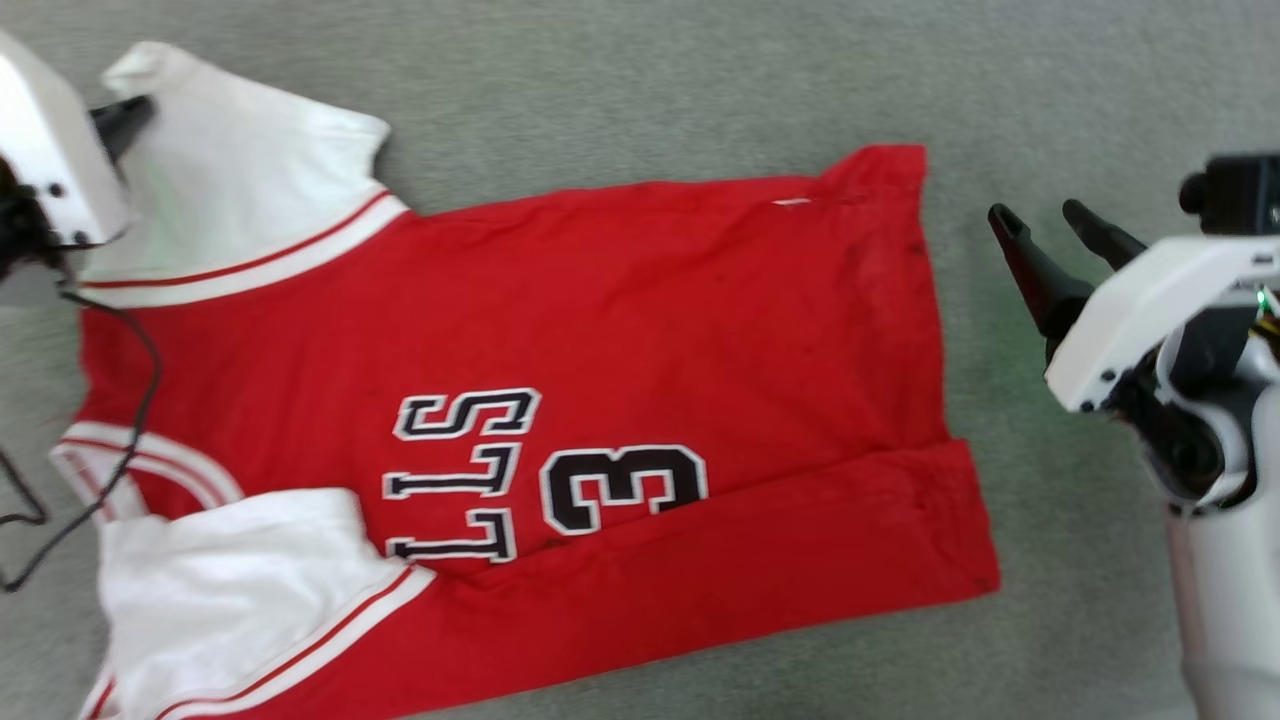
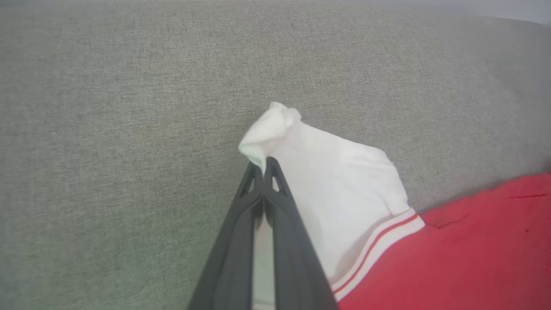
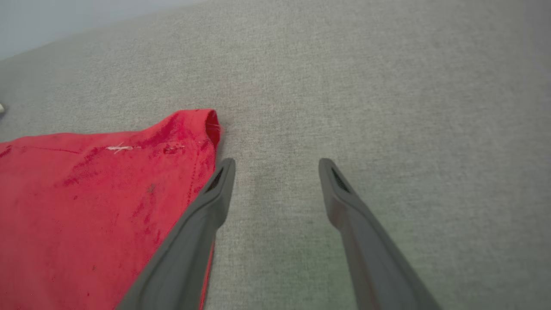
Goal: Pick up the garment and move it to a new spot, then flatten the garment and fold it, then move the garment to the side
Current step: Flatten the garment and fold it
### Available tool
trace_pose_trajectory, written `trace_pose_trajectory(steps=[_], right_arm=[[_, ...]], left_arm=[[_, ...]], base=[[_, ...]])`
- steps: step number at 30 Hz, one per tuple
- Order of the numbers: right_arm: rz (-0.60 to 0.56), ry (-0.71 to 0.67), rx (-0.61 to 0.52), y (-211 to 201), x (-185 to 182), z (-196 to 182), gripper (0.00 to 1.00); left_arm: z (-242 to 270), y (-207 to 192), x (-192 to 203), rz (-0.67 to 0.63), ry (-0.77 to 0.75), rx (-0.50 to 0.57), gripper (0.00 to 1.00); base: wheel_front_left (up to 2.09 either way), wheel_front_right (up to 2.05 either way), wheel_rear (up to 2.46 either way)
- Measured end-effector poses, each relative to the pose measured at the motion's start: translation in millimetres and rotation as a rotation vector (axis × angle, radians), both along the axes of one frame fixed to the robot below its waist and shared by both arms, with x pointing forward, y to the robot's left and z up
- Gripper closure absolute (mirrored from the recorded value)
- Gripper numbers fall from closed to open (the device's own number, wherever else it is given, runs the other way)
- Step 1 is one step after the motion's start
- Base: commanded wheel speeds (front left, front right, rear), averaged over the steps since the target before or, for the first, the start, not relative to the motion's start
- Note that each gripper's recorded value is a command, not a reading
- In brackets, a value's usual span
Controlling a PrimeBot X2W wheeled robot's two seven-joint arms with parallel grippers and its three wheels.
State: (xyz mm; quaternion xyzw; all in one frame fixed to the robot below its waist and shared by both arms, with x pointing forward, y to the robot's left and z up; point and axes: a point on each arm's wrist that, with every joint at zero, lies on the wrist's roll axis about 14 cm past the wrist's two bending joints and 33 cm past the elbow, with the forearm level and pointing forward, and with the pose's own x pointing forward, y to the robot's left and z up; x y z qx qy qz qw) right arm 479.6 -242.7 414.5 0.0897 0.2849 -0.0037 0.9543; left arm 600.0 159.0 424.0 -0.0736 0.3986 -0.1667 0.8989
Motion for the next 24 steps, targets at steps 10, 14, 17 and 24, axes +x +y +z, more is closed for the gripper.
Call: trace_pose_trajectory(steps=[10,14,17,24], right_arm=[[0.17,0.287,0.053,47.6,34.9,-23.3,0.0],[0.2,0.387,0.06,57.3,40.9,-41.5,0.0],[0.221,0.463,0.044,61.8,43.5,-51.9,0.56],[0.238,0.465,0.03,67.0,44.6,-44.9,1.0]], left_arm=[[26.6,6.5,-7.8,-0.015,-0.097,-0.023,1.0],[19.7,9.0,-7.5,-0.019,-0.101,-0.018,1.0],[14.3,14.4,-10.1,-0.015,-0.096,-0.007,1.0],[26.5,20.5,-13.5,0.007,-0.13,-0.019,1.0]], base=[[0.0,0.0,0.0],[0.0,0.0,0.0],[0.0,0.0,0.0],[0.0,0.0,0.0]])
